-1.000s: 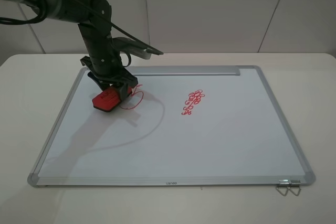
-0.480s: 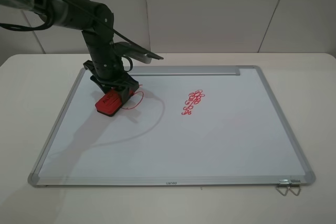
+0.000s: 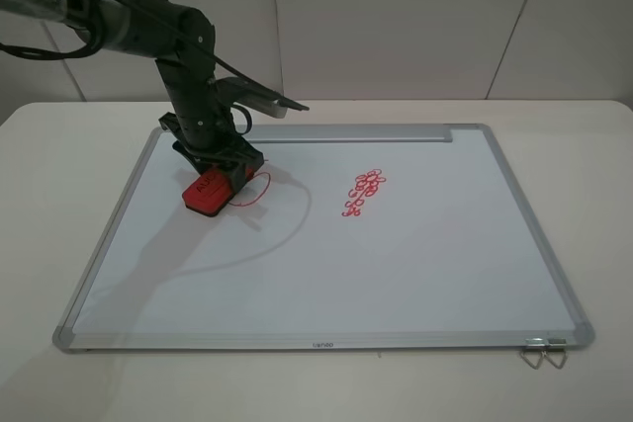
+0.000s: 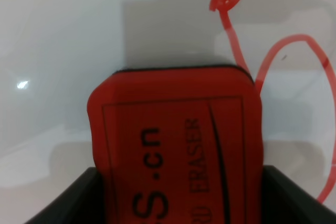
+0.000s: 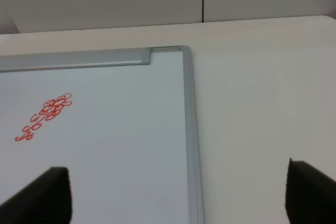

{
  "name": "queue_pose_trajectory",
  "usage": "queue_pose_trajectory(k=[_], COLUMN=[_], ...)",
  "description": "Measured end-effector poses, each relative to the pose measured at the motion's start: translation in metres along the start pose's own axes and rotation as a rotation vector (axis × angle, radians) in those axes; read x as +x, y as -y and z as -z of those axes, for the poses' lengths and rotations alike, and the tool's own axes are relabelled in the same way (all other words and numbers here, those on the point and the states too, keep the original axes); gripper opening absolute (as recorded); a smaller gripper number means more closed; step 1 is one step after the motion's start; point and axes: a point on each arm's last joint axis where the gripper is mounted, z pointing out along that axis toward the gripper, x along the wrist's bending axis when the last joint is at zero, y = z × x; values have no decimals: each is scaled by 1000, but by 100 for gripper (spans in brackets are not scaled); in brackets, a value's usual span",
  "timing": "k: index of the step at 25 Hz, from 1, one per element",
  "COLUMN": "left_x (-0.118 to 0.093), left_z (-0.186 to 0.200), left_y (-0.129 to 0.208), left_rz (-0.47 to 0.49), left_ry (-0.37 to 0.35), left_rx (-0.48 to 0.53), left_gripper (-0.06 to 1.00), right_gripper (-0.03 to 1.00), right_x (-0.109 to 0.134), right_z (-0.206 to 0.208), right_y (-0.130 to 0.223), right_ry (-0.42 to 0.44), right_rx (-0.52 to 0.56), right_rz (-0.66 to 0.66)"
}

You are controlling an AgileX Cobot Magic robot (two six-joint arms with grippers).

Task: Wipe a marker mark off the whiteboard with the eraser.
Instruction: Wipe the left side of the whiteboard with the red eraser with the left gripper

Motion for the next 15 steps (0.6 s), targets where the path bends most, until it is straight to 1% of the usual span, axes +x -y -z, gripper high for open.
queue_pose_trajectory(k=[8, 11, 15], left_x=[0, 0, -1], left_z=[0, -1, -6], left_y=[0, -2, -2], left_rz=[1, 1, 1], left_ry=[1, 0, 2], left_rx=[1, -13, -2], left_gripper=[57, 57, 57], right_gripper=[72, 72, 72], right_x=[0, 0, 0], right_z=[0, 0, 0], right_y=[0, 0, 0], right_ry=[0, 0, 0], right_rx=[0, 0, 0], right_rz=[0, 0, 0])
